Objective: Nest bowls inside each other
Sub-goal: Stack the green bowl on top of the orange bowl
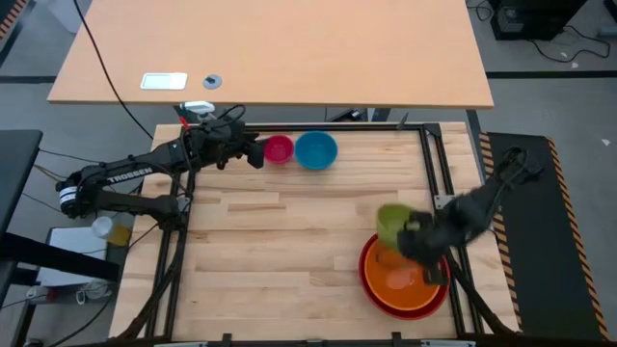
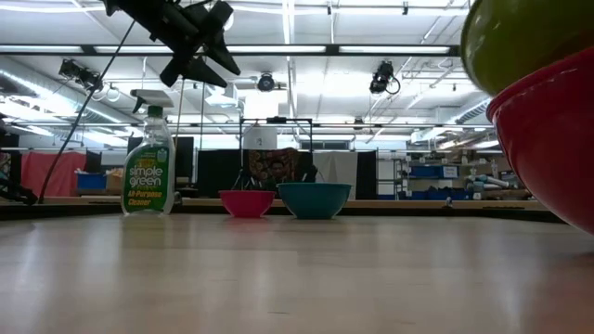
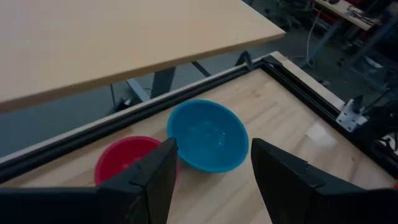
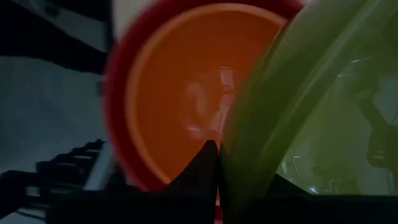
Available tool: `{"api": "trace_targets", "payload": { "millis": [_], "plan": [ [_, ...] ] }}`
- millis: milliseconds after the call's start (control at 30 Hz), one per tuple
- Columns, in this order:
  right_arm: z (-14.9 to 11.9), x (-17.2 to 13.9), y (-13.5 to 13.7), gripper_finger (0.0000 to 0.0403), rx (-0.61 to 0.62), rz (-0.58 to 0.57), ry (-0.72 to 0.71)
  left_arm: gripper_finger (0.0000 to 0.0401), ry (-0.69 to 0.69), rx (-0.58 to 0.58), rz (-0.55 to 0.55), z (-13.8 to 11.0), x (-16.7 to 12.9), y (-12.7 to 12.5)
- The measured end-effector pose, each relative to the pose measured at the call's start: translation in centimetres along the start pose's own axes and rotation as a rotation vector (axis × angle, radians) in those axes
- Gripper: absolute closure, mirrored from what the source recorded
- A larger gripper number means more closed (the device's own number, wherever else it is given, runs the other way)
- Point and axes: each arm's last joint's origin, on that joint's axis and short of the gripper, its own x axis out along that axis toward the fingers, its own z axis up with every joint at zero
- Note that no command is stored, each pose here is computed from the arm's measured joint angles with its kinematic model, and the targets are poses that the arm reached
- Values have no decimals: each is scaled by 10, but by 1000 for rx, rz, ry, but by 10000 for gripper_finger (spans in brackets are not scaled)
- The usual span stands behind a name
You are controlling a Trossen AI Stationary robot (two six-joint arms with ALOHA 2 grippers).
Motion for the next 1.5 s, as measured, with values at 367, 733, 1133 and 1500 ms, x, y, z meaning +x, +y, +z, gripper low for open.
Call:
{"api": "trace_targets", "payload": {
  "millis": [367, 733, 1133, 1500],
  "plan": [
    [-3, 67, 85, 368, -13, -97, 167, 193, 13, 101, -32, -2, -1, -4],
    [-5, 111, 101, 287, 160, -215, 155, 193, 44, 171, -106, -3, -1, -6],
    [6, 69, 71, 176, 420, -105, 217, 193, 81, 141, -181, -4, -1, -7],
    [4, 68, 79, 184, 435, -111, 76, 193, 84, 194, -195, -5, -1, -8]
  ]
}}
